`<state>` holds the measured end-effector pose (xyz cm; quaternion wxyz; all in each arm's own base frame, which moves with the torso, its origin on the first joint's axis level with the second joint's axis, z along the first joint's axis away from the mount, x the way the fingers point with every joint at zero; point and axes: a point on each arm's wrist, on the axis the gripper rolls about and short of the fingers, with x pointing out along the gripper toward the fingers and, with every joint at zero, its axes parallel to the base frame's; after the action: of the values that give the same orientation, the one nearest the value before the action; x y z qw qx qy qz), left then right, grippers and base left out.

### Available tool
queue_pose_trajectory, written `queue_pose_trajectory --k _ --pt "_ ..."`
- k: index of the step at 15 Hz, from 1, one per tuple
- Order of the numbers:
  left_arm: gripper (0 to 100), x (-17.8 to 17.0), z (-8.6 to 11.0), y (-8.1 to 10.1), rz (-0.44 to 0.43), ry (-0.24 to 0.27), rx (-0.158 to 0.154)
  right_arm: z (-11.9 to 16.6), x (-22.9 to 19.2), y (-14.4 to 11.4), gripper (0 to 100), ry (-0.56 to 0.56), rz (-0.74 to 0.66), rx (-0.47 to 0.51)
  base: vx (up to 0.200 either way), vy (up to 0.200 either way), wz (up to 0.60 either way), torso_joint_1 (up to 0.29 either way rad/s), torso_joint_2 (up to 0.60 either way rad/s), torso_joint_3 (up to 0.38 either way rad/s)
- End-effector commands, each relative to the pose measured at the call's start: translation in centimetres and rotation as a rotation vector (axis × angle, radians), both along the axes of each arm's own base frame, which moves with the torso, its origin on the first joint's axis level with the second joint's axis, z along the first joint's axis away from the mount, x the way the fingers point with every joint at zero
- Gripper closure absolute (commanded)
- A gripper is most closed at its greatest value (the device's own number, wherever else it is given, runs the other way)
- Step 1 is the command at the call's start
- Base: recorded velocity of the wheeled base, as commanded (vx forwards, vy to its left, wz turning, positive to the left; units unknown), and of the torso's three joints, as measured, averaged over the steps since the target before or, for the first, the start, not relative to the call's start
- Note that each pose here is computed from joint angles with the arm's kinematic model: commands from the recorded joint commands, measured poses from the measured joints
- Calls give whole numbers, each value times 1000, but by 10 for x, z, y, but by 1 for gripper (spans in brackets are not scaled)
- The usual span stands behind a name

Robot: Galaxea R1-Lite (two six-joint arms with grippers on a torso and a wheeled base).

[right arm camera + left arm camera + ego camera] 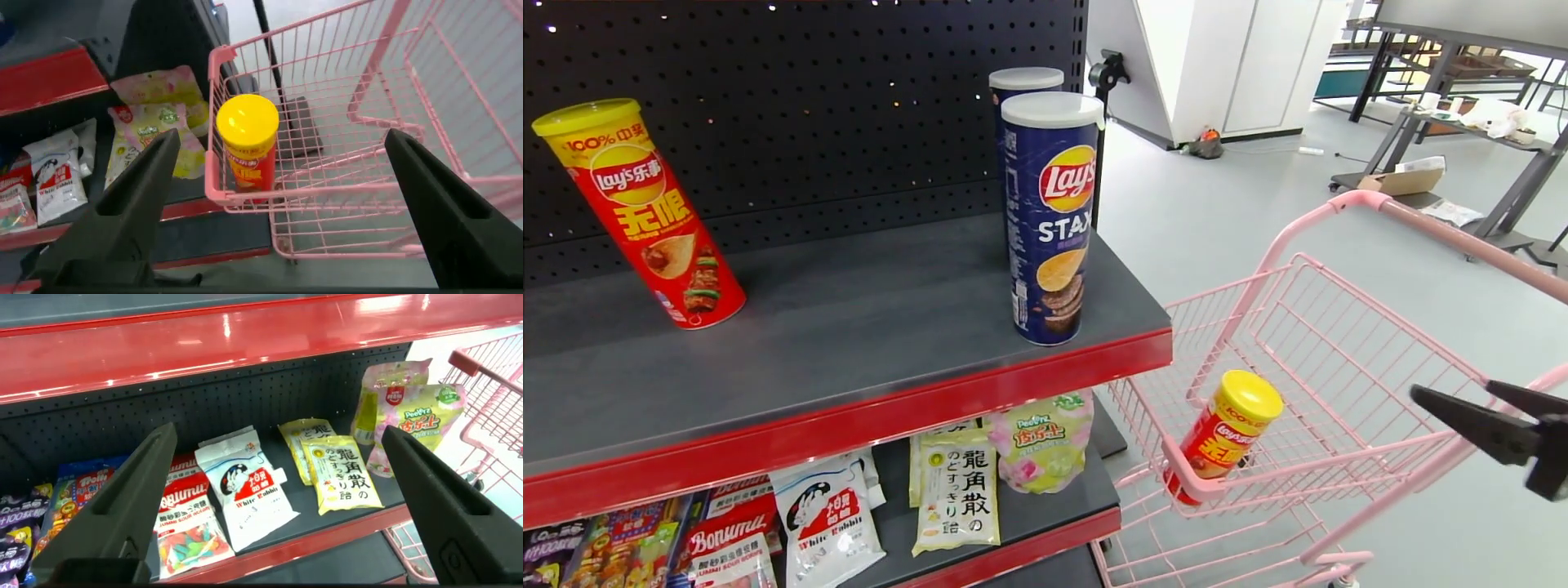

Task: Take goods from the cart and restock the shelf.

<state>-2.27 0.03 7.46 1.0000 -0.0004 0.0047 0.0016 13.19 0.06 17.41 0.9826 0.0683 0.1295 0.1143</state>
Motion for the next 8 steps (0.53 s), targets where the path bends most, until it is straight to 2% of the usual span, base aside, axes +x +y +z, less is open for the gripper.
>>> queue_pose_trajectory --k 1,5,8 --pt "0 0 0 0 0 0 -1 -80 61 -1 0 239 137 29 0 0 0 0 0 0" --pt "0 0 0 0 0 0 -1 -96 77 1 0 277 165 23 0 0 0 0 0 0" --pt "0 0 0 0 0 0 -1 -101 82 13 0 295 247 29 0 0 0 0 0 0"
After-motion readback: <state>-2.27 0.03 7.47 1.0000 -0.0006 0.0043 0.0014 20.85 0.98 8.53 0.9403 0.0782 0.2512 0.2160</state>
